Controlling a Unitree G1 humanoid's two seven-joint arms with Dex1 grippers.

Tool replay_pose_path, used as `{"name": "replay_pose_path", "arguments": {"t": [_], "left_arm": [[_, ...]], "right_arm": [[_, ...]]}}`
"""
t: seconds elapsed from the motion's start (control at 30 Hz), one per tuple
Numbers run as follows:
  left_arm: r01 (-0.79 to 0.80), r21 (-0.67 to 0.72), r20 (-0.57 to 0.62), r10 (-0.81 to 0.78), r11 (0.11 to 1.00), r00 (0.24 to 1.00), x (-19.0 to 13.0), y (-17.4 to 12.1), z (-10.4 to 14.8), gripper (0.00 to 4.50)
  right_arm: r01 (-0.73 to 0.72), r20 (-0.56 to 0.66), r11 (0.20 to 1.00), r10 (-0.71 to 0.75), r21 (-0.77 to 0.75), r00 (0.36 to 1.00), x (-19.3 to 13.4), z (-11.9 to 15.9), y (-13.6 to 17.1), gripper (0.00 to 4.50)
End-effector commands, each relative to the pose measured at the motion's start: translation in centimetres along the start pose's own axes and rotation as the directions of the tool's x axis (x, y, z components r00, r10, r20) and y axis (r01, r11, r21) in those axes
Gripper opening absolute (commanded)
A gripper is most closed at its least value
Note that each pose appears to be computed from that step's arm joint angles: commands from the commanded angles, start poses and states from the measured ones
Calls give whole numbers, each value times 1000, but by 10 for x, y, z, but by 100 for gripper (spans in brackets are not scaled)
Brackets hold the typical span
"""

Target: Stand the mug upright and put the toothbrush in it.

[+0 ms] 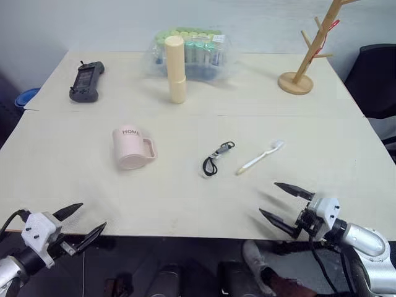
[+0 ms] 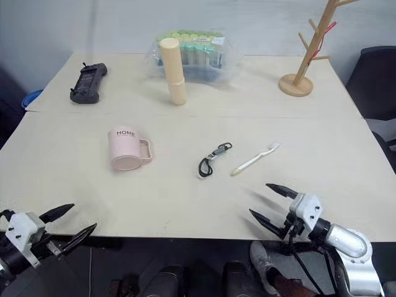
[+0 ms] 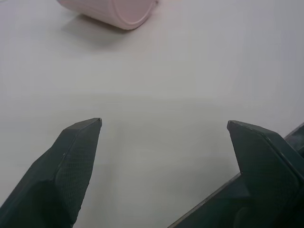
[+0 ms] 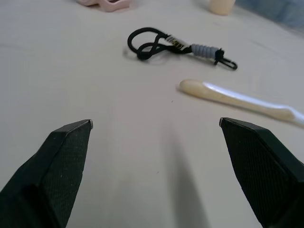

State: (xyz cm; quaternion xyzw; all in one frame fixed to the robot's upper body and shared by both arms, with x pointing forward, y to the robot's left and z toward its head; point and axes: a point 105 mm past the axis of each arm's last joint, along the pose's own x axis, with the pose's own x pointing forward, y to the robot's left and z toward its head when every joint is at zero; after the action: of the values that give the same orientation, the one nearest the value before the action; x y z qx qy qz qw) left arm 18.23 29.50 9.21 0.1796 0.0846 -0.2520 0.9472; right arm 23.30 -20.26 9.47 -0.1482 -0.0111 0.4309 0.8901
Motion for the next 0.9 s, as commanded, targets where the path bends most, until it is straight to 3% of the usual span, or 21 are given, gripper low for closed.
{"name": "replay_pose_path", "arguments": {"t": [0.03,0.63,0.8,0.9], "left_arm": [[7,51,15,-8,999,1000,-2,-2,7,450],[157,-45,91,-153,987,984,14,-15,30,450],[277,-28,147,-270,961,952,27,-27,53,450],[335,7,174,-331,942,927,38,-33,68,450]], "right_arm": [[-1,15,1000,1,-22,1000,-3,6,-4,448],[-51,66,996,56,-75,996,17,26,-19,448],[-187,63,968,200,-170,978,59,59,-37,448],[-270,-64,932,262,-242,963,91,64,-52,448]]}}
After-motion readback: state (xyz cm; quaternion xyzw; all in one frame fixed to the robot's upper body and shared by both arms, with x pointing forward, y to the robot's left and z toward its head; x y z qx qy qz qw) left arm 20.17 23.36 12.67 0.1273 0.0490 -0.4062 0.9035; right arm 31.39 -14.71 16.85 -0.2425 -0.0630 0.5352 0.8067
